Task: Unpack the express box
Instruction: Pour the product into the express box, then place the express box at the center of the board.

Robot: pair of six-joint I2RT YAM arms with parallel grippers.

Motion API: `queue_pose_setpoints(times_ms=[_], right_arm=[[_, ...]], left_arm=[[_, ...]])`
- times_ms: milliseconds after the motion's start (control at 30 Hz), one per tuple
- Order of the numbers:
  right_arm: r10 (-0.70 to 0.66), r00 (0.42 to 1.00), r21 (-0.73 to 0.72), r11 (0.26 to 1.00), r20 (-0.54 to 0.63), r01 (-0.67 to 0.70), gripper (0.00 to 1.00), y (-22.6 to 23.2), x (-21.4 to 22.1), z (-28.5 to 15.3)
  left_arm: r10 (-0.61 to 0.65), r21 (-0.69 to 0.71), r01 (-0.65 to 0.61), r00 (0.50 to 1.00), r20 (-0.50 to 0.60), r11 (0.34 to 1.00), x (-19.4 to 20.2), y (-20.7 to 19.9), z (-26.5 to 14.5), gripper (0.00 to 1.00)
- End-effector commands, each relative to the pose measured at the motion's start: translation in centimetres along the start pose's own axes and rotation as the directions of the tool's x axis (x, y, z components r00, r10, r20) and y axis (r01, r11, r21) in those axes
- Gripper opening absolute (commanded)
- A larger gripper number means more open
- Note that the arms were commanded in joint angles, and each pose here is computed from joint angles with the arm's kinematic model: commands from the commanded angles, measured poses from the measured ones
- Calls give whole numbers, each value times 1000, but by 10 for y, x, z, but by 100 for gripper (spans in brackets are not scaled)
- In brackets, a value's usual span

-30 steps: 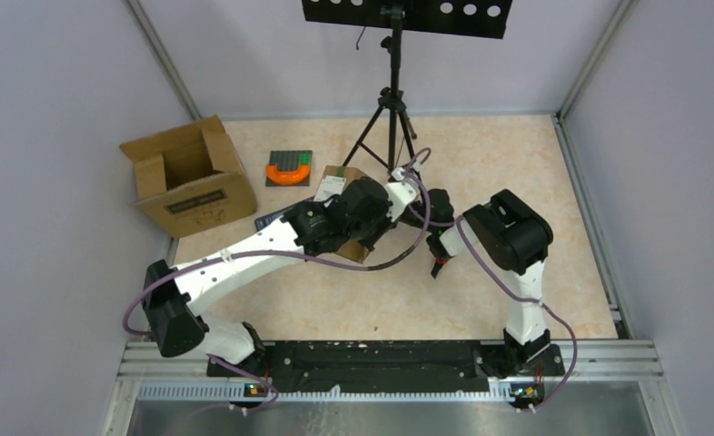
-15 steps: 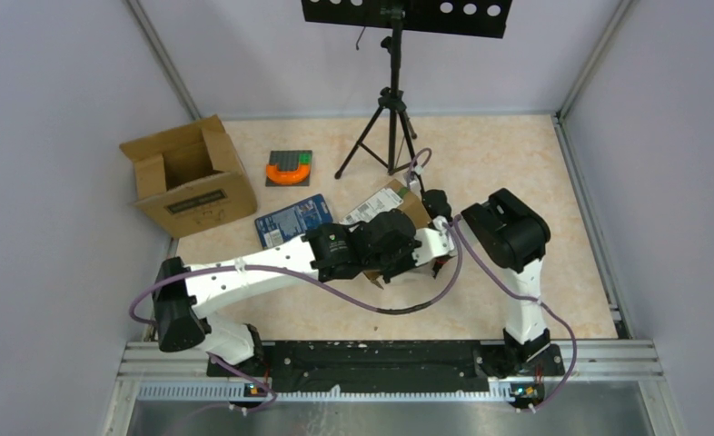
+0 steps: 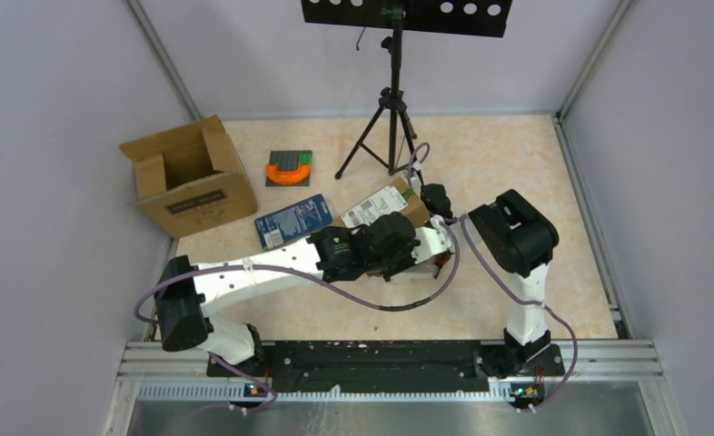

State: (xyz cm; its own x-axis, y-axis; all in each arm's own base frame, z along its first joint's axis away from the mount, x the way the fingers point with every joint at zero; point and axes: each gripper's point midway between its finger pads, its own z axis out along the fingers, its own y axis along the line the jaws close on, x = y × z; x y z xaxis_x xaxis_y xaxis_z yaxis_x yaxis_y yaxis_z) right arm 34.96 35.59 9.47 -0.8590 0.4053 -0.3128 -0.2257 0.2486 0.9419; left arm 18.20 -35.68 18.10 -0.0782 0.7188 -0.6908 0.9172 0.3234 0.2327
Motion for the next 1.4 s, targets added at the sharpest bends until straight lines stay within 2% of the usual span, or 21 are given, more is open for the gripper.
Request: queue_pose_setpoints(times_ms=[0,100,200,433,667,767,933,1033,1100,1133,1233,1267,1367], right_arm=[[-165,980,-69,982,114,173,33,60,-38,-12],[-185,971,-2,982,151,187,33,61,-41,-28],[-201,960,92,978,193,186,34,59,-45,-47],[-249,924,255,951,290,176,37,61,-47,-103],[-337,891,374,903,306,213,38,75,-49,-144],[-377,876,401,883,302,242,39,82,-49,-156],[-411,865,428,863,287,269,41,89,-46,-170],[-425,862,436,855,278,281,42,92,-45,-174],[-435,862,453,844,261,289,45,92,-44,-177],[-442,861,460,837,253,295,49,93,-44,-177],[-452,860,465,830,237,308,53,96,-41,-179],[-454,859,465,829,235,311,54,98,-41,-180],[-469,851,477,819,236,319,56,102,-44,-181]], left_arm=[[-149,-137,170,977,150,976,-22,51,-26,0],[-271,-172,323,923,272,931,-35,80,-53,0],[-415,-168,491,842,345,855,-34,113,-76,0],[-526,-185,635,743,414,750,-27,138,-94,0],[-691,-155,782,610,389,603,-7,154,-95,0],[-749,-65,822,546,375,566,3,154,-89,0],[-856,40,888,429,288,459,39,152,-67,0],[-917,98,923,347,196,371,66,145,-48,0],[-934,110,935,318,161,337,77,145,-41,0],[-937,102,938,316,148,333,82,145,-39,3],[-940,68,944,311,139,322,91,151,-40,18],[-939,60,945,311,145,322,93,153,-41,28],[-933,30,942,325,152,333,98,159,-45,45]])
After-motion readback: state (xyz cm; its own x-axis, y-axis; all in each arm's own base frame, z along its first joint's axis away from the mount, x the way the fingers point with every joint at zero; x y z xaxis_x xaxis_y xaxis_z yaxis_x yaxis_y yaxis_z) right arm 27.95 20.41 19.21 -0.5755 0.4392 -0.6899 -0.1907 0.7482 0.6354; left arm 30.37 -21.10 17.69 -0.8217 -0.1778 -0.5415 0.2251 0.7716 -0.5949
